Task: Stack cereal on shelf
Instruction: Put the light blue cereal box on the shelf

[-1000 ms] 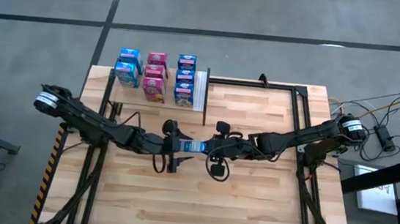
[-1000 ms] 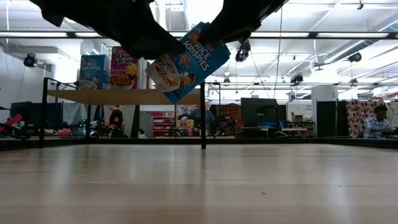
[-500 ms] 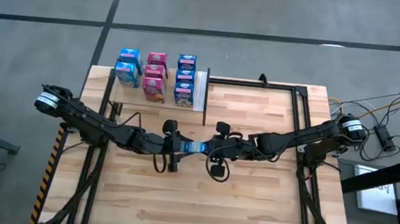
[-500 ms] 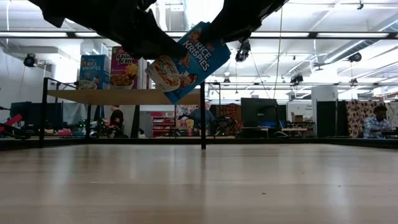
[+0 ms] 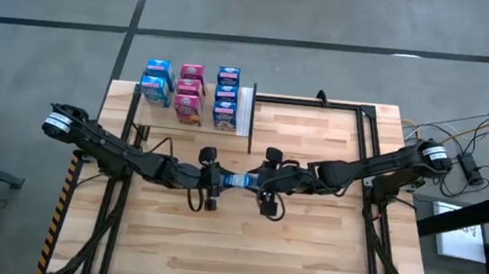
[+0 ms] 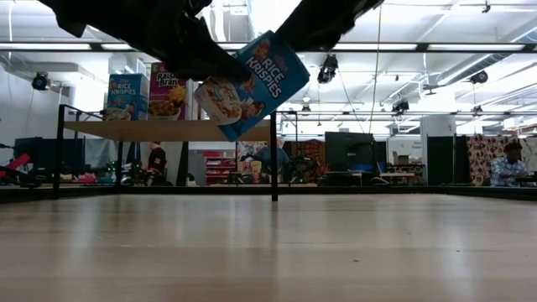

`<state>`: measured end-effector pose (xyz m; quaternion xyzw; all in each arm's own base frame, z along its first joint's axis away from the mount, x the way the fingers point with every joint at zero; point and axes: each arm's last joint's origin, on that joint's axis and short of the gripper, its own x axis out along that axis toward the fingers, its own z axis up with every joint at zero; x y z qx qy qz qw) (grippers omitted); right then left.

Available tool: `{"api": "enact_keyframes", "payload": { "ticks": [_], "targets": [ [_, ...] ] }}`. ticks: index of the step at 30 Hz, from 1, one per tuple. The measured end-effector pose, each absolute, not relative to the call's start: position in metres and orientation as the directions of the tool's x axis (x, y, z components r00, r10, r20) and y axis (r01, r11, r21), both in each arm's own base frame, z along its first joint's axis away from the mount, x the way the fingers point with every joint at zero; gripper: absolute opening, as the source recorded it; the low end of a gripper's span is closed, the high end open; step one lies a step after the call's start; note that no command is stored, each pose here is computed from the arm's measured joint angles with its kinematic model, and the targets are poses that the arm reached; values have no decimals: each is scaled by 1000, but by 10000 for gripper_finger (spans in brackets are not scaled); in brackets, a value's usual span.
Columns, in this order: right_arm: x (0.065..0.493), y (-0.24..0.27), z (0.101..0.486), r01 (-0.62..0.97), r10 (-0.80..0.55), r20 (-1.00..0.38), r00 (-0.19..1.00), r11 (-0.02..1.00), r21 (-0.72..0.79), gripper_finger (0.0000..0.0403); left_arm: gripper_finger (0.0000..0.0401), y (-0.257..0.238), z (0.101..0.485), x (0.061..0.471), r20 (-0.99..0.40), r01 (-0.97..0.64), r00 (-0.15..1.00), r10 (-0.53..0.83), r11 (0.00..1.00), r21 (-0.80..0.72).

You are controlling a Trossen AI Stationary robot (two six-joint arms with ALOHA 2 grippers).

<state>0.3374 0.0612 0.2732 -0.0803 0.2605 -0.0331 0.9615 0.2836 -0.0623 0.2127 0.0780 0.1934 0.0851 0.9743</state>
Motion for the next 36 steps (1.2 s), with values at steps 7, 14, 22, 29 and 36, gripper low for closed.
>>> {"api": "enact_keyframes", "payload": {
  "ticks": [7,14,22,29,36],
  "targets": [
    [307,56,312,20,-96,-429,898,984,-179,205,136,-69,223,277,-326,-105,932,161,977,184],
    [268,48,324,26,-82,-323,943,984,-174,205,136,-82,256,261,-172,-29,983,59,985,170],
    [254,48,278,-40,31,-51,998,980,-195,205,135,-88,279,247,-54,36,998,-28,985,167],
    [262,52,243,-93,111,69,991,972,-217,206,135,-87,293,244,61,17,998,-29,981,195],
    [288,58,233,-111,131,104,986,978,-177,219,135,-87,297,245,115,-4,993,-27,965,261]
  ]
}}
